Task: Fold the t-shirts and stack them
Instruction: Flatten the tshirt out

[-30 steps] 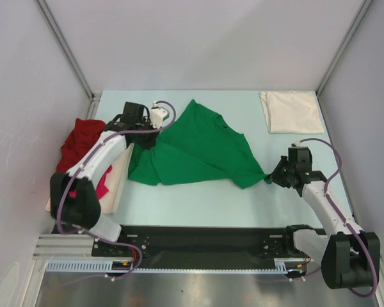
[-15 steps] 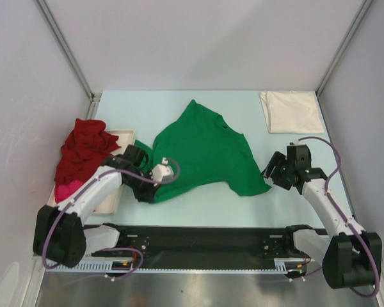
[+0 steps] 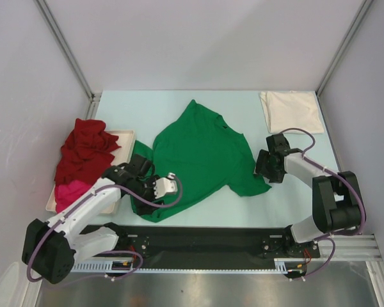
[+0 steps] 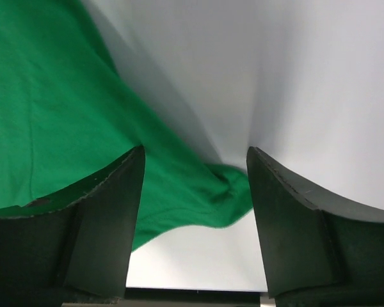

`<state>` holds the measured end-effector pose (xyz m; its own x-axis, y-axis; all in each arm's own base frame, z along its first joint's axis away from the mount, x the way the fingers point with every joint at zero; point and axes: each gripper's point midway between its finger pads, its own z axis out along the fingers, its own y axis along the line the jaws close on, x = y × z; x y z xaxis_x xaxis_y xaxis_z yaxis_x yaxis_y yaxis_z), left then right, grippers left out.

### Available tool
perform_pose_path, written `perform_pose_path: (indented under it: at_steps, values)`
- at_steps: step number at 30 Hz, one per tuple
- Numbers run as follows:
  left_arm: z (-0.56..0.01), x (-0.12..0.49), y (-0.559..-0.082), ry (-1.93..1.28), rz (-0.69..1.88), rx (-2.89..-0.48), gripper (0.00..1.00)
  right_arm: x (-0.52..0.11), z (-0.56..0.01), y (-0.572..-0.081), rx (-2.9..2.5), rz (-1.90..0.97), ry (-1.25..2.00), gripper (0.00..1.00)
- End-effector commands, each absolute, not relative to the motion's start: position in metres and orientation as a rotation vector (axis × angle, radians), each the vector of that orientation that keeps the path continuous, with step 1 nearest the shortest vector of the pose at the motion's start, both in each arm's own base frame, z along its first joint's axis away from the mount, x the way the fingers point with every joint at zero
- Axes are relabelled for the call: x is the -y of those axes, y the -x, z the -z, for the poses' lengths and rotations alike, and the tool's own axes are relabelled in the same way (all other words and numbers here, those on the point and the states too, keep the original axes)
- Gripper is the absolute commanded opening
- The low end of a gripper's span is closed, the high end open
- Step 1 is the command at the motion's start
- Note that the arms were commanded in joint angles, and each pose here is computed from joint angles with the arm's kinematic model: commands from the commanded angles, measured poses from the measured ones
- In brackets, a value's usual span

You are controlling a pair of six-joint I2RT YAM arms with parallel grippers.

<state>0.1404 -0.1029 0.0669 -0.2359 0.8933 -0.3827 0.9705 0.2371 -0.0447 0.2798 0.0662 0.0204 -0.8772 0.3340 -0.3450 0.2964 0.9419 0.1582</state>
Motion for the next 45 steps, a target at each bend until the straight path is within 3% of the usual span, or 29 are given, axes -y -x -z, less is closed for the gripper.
perform_pose_path:
  at_steps: [1, 4, 8, 14, 17, 19, 22, 24, 26, 27, 33, 38, 40, 45]
  values:
    - [-0.058, 0.109, -0.157, -1.723, 0.263, -2.206, 0.74, -0.068, -0.026, -0.298, -2.671, -0.120, -0.413, 0.68]
    - [-0.057, 0.119, -0.161, -1.735, 0.291, -2.154, 0.77, -0.071, -0.023, -0.299, -2.670, -0.140, -0.407, 0.59]
    - [-0.056, 0.137, -0.152, -1.806, 0.415, -2.113, 0.77, -0.073, -0.022, -0.297, -2.677, -0.156, -0.404, 0.26]
    - [-0.031, 0.125, -0.129, -1.997, 0.447, -2.137, 0.73, -0.071, -0.035, -0.296, -2.647, -0.162, -0.395, 0.05]
    - [-0.024, 0.113, -0.121, -2.067, 0.432, -2.173, 0.70, -0.068, -0.044, -0.296, -2.625, -0.169, -0.404, 0.00]
    - [-0.021, 0.110, -0.115, -2.098, 0.443, -2.171, 0.68, -0.065, -0.050, -0.296, -2.610, -0.183, -0.422, 0.00]
    - [-0.014, 0.108, -0.116, -2.102, 0.412, -2.177, 0.48, -0.061, -0.065, -0.297, -2.566, -0.214, -0.440, 0.00]
    - [-0.013, 0.109, -0.115, -2.101, 0.419, -2.188, 0.31, -0.059, -0.075, -0.296, -2.540, -0.222, -0.447, 0.00]
    - [-0.014, 0.111, -0.113, -2.094, 0.437, -2.186, 0.05, -0.057, -0.087, -0.297, -2.513, -0.230, -0.450, 0.00]
    - [-0.015, 0.112, -0.114, -2.081, 0.437, -2.187, 0.00, -0.061, -0.097, -0.294, -2.499, -0.268, -0.439, 0.00]
    - [-0.047, 0.125, -0.148, -1.893, 0.311, -2.100, 0.00, -0.058, -0.140, -0.288, -2.418, -0.291, -0.431, 0.00]
    - [-0.168, 0.122, -0.224, -1.434, 0.119, -2.017, 0.00, -0.056, -0.217, -0.274, -2.274, -0.332, -0.407, 0.00]
    - [-0.230, 0.106, -0.242, -1.260, 0.068, -1.982, 0.00, -0.053, -0.278, -0.268, -2.126, -0.357, -0.385, 0.00]
    - [-0.350, 0.066, -0.240, -0.962, -0.116, -1.855, 0.00, -0.037, -0.409, -0.226, -1.809, -0.373, -0.372, 0.00]
